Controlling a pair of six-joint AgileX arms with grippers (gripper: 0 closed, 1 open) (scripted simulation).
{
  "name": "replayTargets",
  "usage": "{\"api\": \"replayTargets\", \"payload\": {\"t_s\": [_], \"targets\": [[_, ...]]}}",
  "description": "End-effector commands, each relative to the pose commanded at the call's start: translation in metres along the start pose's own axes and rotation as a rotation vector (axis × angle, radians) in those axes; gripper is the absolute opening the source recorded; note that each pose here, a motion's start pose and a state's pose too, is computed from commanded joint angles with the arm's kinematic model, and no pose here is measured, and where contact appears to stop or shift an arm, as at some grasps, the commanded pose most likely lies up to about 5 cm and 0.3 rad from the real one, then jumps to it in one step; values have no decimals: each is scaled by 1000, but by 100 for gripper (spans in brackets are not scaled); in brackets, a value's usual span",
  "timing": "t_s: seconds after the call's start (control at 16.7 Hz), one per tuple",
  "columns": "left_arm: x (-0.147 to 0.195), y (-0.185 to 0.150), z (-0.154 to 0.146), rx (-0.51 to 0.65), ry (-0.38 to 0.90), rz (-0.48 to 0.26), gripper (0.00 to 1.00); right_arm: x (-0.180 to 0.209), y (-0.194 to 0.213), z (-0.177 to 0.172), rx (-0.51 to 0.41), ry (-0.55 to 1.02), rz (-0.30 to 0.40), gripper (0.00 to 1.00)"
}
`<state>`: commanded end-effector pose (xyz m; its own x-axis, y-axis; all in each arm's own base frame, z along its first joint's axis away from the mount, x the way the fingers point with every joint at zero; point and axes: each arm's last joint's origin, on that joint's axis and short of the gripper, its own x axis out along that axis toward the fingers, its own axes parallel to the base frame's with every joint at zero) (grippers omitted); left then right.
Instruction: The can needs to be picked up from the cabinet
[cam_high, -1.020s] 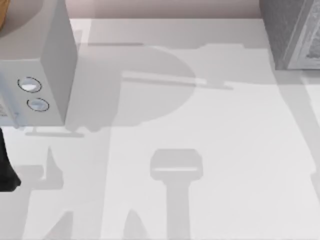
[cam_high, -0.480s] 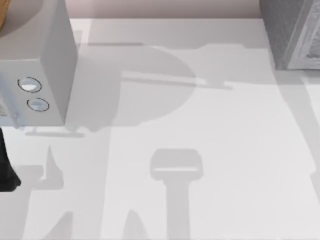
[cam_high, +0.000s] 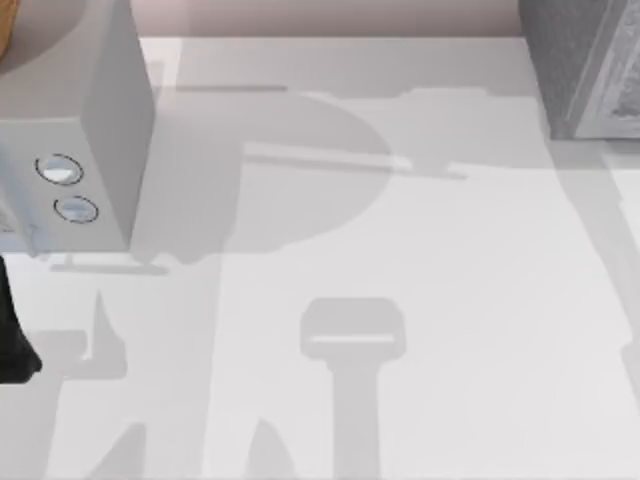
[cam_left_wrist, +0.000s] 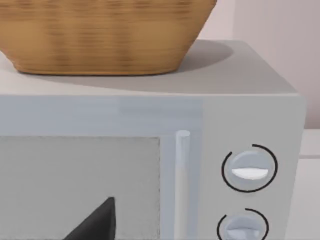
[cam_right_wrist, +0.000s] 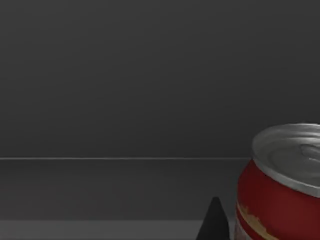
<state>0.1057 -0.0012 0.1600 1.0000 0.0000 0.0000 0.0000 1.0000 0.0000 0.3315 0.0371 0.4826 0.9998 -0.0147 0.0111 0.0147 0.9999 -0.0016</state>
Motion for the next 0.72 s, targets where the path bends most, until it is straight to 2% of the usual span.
{"api": "replayTargets", "payload": {"t_s": [0.54,0.72], "targets": [[0,0,0,0,0,0,100,-2,1,1,1,-2,1,0],[0,0,0,0,0,0,100,-30,5,18,1,-11,2,0]]}}
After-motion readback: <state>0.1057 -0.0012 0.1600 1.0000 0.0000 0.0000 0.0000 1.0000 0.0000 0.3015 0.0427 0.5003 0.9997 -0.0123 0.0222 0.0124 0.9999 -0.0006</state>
